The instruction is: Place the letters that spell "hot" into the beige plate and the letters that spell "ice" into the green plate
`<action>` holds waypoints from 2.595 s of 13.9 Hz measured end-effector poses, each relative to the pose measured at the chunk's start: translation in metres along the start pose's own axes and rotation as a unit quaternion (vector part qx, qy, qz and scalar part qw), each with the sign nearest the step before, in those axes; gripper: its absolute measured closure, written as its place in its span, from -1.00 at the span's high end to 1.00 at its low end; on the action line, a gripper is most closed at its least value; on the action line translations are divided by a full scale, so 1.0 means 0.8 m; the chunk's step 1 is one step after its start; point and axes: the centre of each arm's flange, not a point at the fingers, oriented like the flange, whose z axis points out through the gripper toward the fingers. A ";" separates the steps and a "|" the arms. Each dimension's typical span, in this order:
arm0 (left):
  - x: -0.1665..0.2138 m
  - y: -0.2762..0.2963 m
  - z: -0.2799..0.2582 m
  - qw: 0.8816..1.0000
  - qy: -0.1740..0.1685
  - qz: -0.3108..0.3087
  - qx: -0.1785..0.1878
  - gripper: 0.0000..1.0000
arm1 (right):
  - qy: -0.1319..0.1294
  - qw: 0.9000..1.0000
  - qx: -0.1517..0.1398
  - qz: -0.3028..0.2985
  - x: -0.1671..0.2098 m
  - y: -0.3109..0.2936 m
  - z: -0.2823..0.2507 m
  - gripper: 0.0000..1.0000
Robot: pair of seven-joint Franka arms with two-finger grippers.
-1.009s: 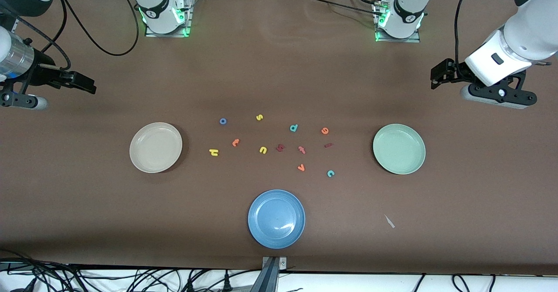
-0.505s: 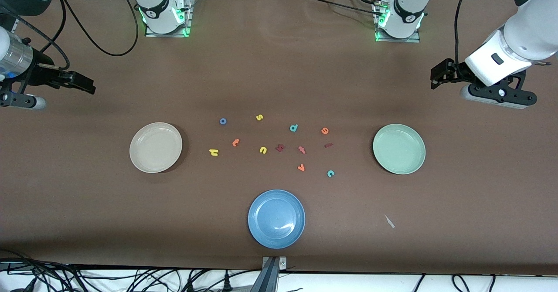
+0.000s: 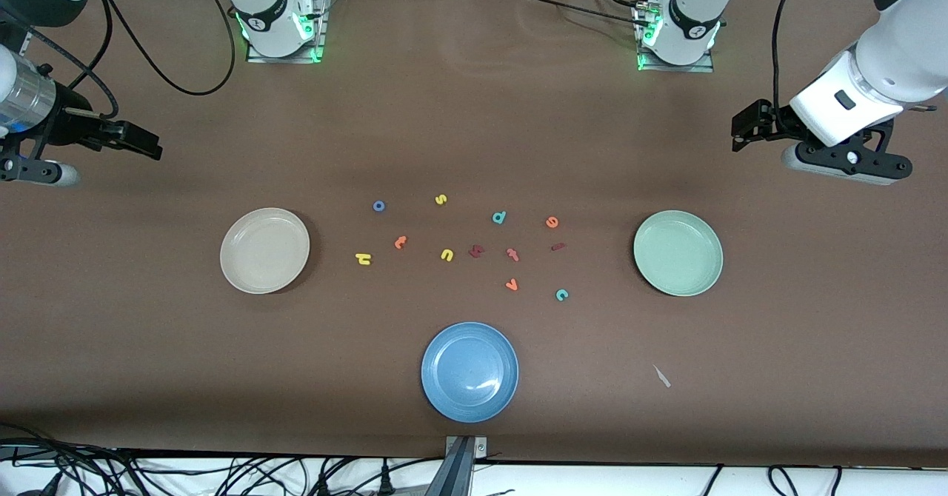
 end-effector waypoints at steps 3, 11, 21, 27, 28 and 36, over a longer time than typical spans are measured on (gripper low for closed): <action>0.000 0.000 0.000 1.000 0.000 0.000 0.000 1.00 | 0.000 1.000 0.000 -0.001 0.000 -0.001 -0.001 1.00; 0.000 0.000 0.000 1.000 0.000 0.000 0.000 1.00 | -0.075 0.996 -0.022 -0.050 0.017 -0.078 0.083 1.00; 0.002 0.015 0.004 0.999 -0.004 -0.045 0.000 1.00 | -0.020 0.999 0.038 0.025 0.081 -0.248 0.257 1.00; 0.013 0.064 0.026 0.997 -0.016 -0.078 0.004 1.00 | 0.047 0.968 0.083 0.233 0.090 -0.334 0.331 1.00; 0.015 0.076 0.028 0.996 -0.013 -0.083 0.004 1.00 | 0.052 0.953 0.094 0.283 0.091 -0.342 0.338 1.00; 0.084 0.228 0.199 0.999 -0.034 -0.016 0.004 1.00 | 0.027 0.869 0.090 0.487 0.090 -0.354 0.406 1.00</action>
